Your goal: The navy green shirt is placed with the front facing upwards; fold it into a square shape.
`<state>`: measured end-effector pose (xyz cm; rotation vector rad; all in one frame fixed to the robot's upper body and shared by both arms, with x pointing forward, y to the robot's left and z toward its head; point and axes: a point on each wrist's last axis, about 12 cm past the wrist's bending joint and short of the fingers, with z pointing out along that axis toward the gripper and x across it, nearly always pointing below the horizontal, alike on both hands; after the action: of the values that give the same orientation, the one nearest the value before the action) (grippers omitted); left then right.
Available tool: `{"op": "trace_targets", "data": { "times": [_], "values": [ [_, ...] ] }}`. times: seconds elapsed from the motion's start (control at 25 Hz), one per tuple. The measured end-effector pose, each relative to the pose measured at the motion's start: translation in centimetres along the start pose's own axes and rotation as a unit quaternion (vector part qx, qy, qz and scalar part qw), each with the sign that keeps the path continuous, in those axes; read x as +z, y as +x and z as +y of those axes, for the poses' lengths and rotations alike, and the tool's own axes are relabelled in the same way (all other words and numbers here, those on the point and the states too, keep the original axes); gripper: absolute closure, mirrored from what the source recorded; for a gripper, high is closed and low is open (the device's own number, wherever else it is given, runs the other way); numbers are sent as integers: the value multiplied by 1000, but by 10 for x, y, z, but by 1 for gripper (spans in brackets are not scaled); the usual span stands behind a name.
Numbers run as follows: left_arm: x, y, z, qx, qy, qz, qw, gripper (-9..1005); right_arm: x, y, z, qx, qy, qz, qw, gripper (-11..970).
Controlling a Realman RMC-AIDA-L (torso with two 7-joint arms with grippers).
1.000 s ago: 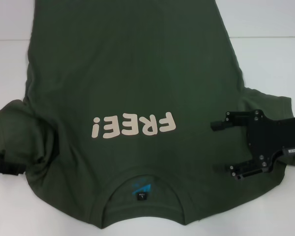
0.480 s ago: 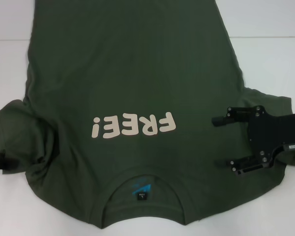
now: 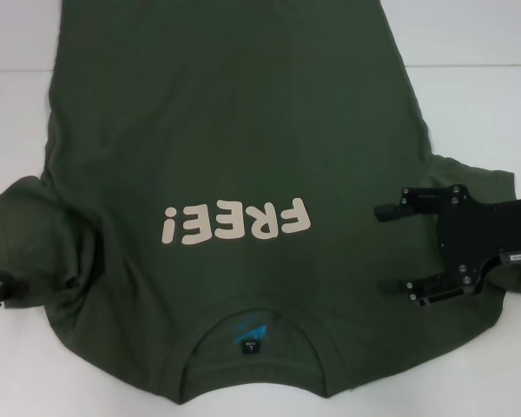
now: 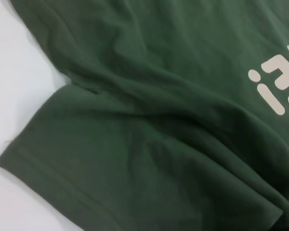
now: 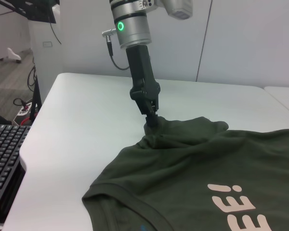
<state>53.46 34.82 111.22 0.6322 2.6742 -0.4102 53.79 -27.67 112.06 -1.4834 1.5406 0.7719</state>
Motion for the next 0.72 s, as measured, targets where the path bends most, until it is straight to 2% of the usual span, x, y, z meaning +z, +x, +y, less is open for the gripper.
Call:
{"op": "trace_targets", "data": {
  "times": [0.08,0.32,0.56,0.72],
  "values": [
    [0,0,0,-6,0,2,1000,957,0,0,0,-1,0,0,1000,44],
    [-1,-5,0,-11,-3,-6,1000,950,0,-1,-1,-2,0,0,1000,45],
    [-6,-24,-3,14,-6,-5,1000,935,0,-1,-1,-2,0,0,1000,45],
    [-19,-41,-8,33,-16,-17,999,926,-1,0,-1,0,4,-1,1000,45]
  ]
}}
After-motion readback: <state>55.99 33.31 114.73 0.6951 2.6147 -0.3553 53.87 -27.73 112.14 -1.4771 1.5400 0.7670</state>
